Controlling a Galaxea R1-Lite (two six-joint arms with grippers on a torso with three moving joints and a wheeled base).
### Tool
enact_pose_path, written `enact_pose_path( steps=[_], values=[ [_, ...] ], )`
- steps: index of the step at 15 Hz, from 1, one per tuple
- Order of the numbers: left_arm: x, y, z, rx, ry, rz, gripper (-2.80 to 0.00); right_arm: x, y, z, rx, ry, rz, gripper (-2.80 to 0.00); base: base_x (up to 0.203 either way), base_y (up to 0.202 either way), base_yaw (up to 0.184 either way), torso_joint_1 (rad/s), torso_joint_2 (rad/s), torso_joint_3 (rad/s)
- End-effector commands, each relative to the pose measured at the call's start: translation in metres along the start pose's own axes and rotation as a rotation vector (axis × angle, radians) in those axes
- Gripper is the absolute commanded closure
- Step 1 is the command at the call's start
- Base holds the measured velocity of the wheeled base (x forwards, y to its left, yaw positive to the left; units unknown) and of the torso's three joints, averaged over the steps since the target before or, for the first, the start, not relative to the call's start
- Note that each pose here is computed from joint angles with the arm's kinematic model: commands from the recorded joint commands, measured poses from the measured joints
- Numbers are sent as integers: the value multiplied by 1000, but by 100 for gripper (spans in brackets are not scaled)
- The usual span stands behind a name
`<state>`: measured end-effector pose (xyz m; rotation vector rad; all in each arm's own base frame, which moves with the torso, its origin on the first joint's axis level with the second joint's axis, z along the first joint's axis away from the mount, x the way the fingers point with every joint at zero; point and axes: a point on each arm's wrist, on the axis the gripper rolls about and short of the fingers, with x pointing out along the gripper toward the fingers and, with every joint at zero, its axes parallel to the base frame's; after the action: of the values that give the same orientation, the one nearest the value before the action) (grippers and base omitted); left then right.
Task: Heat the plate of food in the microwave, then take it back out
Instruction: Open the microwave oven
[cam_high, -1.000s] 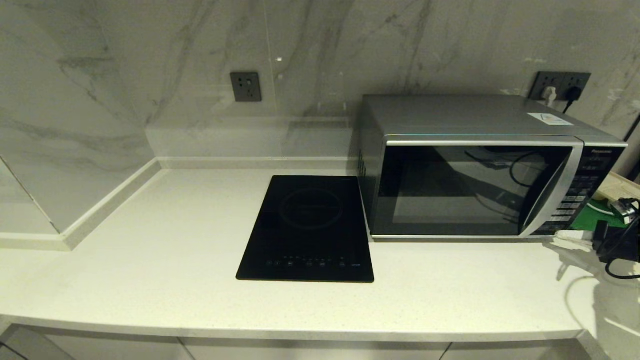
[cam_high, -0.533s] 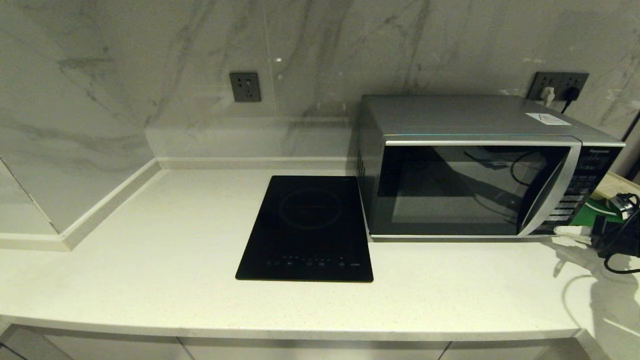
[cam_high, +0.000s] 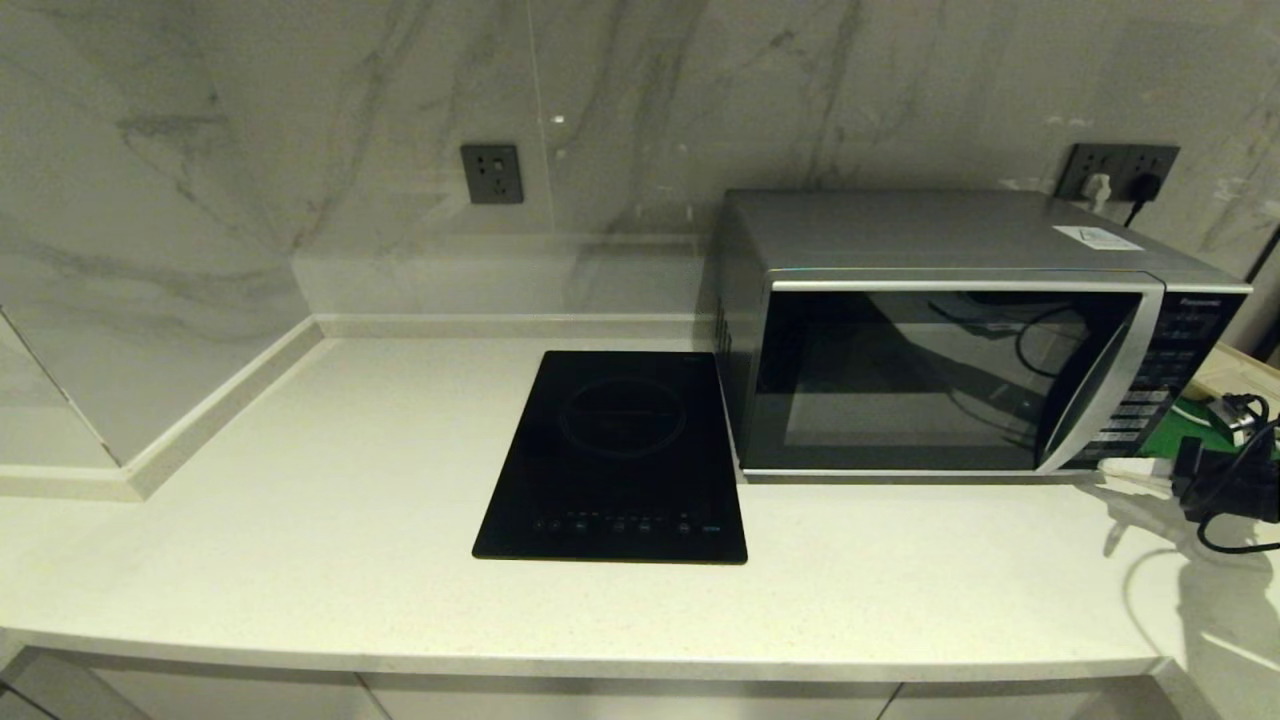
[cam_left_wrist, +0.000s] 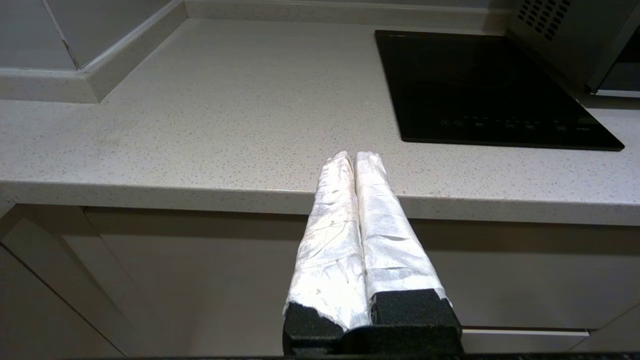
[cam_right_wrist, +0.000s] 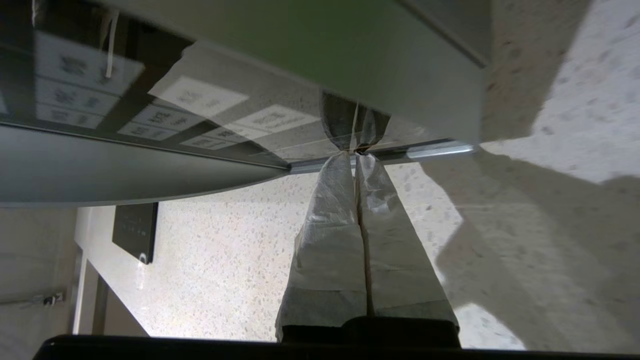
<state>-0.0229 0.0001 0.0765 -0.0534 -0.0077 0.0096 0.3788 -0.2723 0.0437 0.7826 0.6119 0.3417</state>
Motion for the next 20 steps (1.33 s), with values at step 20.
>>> enact_pose_path(
  steps=[20],
  values=[
    [0, 0, 0, -2, 0, 1, 0, -158, 410, -66, -488, -296, -387, 0, 0, 0, 0, 0, 0, 0]
  ],
)
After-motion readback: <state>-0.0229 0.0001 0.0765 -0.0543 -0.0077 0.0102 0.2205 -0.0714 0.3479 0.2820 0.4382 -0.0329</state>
